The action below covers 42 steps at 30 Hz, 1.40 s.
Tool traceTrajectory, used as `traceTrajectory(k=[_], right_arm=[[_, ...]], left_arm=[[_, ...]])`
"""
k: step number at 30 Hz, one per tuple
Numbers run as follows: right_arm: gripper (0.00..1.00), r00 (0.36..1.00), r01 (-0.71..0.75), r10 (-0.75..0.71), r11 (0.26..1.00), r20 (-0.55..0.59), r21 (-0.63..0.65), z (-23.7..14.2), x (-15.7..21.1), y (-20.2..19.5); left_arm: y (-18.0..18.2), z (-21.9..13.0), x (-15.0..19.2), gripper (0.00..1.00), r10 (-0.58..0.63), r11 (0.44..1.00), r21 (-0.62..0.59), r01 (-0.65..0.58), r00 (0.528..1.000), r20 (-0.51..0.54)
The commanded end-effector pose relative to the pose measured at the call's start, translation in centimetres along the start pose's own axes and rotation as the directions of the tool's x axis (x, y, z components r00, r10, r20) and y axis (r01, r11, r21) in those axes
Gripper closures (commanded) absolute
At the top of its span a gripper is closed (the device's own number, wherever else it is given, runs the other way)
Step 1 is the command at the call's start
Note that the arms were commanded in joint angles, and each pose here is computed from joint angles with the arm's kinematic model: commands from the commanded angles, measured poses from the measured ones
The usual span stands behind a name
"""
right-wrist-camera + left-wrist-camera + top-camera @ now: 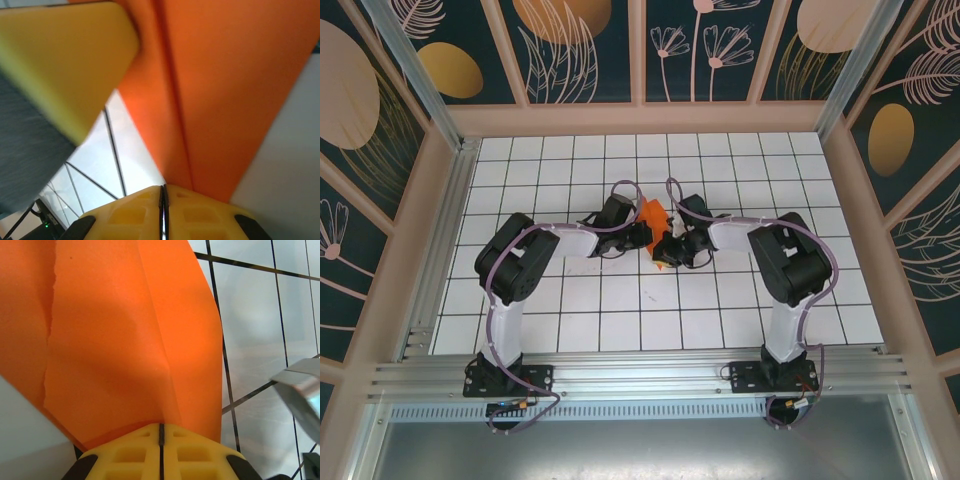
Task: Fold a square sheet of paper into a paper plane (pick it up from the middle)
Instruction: Fourth fold the wing at the center of the table.
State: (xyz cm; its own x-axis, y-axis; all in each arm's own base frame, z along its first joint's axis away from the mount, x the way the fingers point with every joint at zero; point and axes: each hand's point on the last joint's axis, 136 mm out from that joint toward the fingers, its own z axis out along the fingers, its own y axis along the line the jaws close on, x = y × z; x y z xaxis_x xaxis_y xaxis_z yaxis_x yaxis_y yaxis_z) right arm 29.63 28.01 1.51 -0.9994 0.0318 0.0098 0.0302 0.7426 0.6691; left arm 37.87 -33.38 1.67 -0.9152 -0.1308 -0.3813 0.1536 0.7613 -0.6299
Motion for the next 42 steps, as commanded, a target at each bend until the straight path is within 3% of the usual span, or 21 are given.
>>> traceTrajectory(k=[1, 5, 11, 13, 26, 42], right_arm=[[0.89, 0.997, -0.047, 0.051, 0.996, -0.049, 0.077, 1.3, 1.2, -2.4], [0.89, 0.989, -0.104, 0.118, 0.983, -0.087, 0.149, 1.9, 2.7, -5.2], [0.91, 0.981, -0.138, 0.161, 0.97, -0.106, 0.203, 2.2, 3.4, -6.8], [0.91, 0.98, -0.143, 0.168, 0.968, -0.111, 0.207, 2.3, 3.5, -7.0], [0.94, 0.971, -0.163, 0.2, 0.955, -0.13, 0.247, 2.5, 4.6, -8.2], [0.94, 0.959, -0.179, 0.239, 0.929, -0.155, 0.322, 2.8, 6.5, -10.3]], left_arm=[[3.4, 0.7, 1.1, 0.92, -0.011, 0.995, -0.103, 0.007, 0.999, -0.04], [1.2, 0.1, -0.2, 0.9, 0.013, 0.999, -0.042, -0.014, 1.0, -0.019], [-5.2, -1.8, -1.6, 0.85, 0.04, 0.966, 0.255, -0.045, 0.999, 0.026], [-5.4, -1.6, -1.4, 0.85, 0.023, 0.959, 0.283, -0.028, 1.0, 0.021], [0.6, 2.1, -1.1, 0.94, -0.029, 1.0, 0.008, 0.029, 0.999, -0.012], [3.5, 2.6, -4.2, 0.92, -0.061, 0.994, -0.092, 0.065, 0.997, 0.043]])
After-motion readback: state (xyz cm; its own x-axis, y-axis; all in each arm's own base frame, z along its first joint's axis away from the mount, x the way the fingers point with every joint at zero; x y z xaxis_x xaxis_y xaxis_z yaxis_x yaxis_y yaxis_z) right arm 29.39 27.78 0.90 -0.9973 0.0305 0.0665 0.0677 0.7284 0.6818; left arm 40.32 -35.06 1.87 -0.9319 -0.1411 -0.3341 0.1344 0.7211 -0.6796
